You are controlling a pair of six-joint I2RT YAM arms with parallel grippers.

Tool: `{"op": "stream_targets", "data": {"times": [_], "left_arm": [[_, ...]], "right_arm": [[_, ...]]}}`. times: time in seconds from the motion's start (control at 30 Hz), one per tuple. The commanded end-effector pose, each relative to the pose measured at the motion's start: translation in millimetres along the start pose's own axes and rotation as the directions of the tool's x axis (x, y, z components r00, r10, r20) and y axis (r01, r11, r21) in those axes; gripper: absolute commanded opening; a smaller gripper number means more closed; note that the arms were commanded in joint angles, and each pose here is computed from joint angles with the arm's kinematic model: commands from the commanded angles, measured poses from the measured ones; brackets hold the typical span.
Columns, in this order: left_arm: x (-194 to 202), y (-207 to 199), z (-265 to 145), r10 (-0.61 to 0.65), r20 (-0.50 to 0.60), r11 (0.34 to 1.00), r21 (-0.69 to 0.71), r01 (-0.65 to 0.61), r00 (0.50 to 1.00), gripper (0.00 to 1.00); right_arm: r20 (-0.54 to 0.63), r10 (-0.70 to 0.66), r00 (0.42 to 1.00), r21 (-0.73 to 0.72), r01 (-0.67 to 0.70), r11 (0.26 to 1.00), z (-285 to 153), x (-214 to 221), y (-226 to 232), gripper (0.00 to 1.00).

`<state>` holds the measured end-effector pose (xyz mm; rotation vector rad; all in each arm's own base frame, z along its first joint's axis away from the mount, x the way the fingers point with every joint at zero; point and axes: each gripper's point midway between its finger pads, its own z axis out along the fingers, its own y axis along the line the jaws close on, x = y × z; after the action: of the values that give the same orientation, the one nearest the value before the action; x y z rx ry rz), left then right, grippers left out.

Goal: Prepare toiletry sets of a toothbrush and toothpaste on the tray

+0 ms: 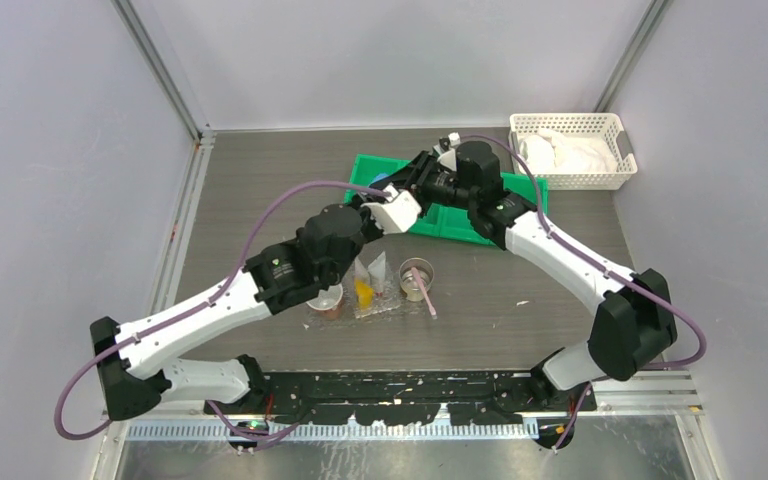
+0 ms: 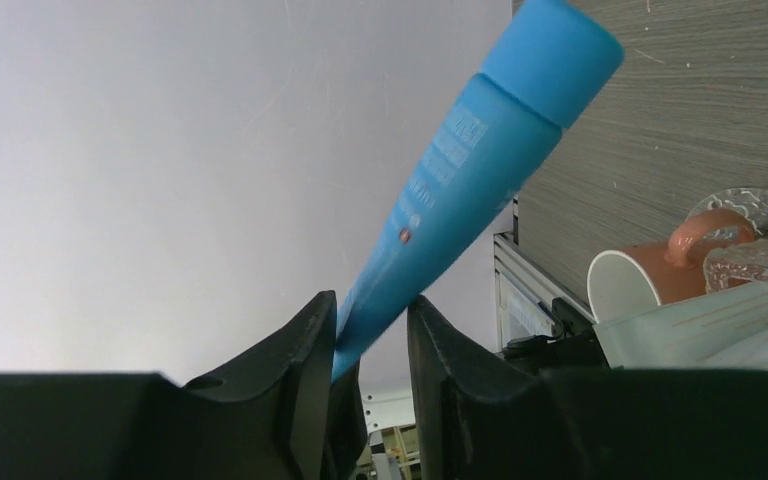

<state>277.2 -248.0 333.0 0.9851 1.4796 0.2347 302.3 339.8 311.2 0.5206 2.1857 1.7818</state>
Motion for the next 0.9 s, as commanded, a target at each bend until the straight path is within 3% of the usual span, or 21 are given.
{"op": "stream_targets", "data": {"times": [0.0,0.13,0.23,0.4,0.57,0.73,0.87], "left_arm": [[12,41,-4,-0.117,-0.043,0.989,-0.097,0.112,0.992,0.01],[21,46,2,-0.154,-0.064,0.984,-0.104,0.147,0.986,0.01],[22,48,6,-0.163,-0.076,0.982,-0.104,0.155,0.984,0.01],[20,57,1,-0.175,-0.112,0.981,-0.1,0.164,0.978,0.01],[5,71,-18,-0.242,-0.167,0.97,-0.061,0.235,0.956,0.01],[-22,80,-46,-0.381,-0.21,0.92,0.016,0.393,0.9,0.01],[-42,66,-65,-0.446,-0.279,0.854,0.151,0.498,0.85,0.01]], "right_arm": [[-0.085,-0.06,0.995,-0.053,0.055,0.997,3,14,17,0.39],[-0.094,-0.052,0.994,-0.049,0.047,0.998,10,11,15,0.49],[-0.101,-0.06,0.993,-0.057,0.055,0.997,14,10,16,0.44],[-0.075,-0.078,0.994,-0.048,0.074,0.996,11,-4,12,0.5],[0.015,-0.185,0.983,0.042,0.185,0.982,-11,-34,1,0.55],[0.092,-0.368,0.925,0.216,0.342,0.914,-42,-57,-11,0.56],[0.112,-0.546,0.831,0.428,0.455,0.781,-77,-74,-27,0.57]]}}
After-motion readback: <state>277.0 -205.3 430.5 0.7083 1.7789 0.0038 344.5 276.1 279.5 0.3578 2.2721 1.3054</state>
